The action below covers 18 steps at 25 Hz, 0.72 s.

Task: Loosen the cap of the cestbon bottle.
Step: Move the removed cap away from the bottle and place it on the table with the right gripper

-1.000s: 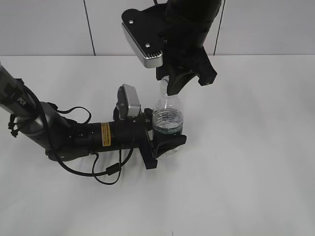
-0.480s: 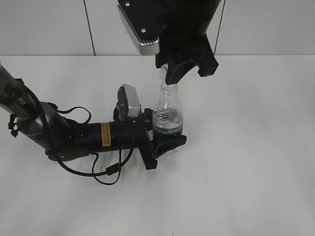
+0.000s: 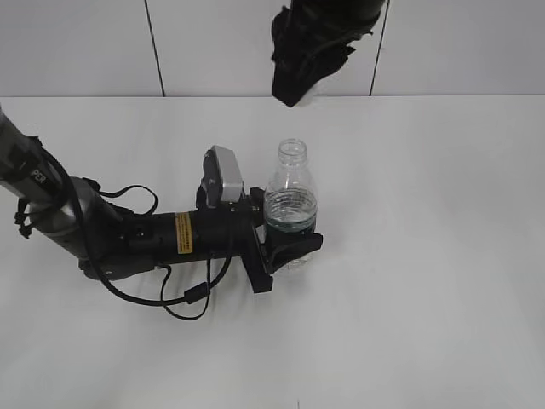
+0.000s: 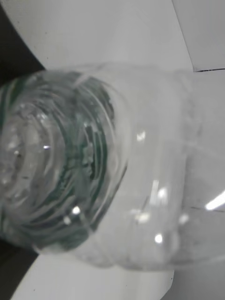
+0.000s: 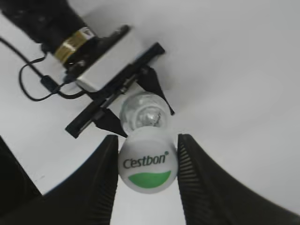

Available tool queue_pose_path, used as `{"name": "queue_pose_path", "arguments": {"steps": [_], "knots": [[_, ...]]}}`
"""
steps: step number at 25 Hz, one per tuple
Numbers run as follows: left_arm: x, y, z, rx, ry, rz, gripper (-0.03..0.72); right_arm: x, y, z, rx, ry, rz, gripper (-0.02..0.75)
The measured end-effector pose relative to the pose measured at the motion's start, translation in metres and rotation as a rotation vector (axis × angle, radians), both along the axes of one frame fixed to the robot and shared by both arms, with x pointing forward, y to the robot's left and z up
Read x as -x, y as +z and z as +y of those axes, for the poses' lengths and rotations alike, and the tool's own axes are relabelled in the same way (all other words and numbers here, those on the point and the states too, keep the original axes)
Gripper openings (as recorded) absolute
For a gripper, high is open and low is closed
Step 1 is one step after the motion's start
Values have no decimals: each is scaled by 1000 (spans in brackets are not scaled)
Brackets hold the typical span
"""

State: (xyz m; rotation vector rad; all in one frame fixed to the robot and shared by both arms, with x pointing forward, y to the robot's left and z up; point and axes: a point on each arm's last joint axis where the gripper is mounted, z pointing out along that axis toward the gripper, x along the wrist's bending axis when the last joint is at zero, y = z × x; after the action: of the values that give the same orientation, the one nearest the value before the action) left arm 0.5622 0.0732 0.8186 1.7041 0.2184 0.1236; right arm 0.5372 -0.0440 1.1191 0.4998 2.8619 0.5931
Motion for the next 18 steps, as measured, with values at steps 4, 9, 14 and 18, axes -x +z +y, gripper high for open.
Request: {"name": "queue_pose_path", "arguments": {"steps": [4,9,14,18], "knots": [[-1,0,0,5,20,4,403,-11,0,-14,11,-311,16,294],[-2,0,0,6,30,6,403,-36,1,-45,-47,-596,9,294],[-2,0,0,7,35,7,403,-61,1,-90,-60,-756,21,294],[-3,0,0,6,36,7,403,-76,-10,-139,-22,-878,58,294]]}}
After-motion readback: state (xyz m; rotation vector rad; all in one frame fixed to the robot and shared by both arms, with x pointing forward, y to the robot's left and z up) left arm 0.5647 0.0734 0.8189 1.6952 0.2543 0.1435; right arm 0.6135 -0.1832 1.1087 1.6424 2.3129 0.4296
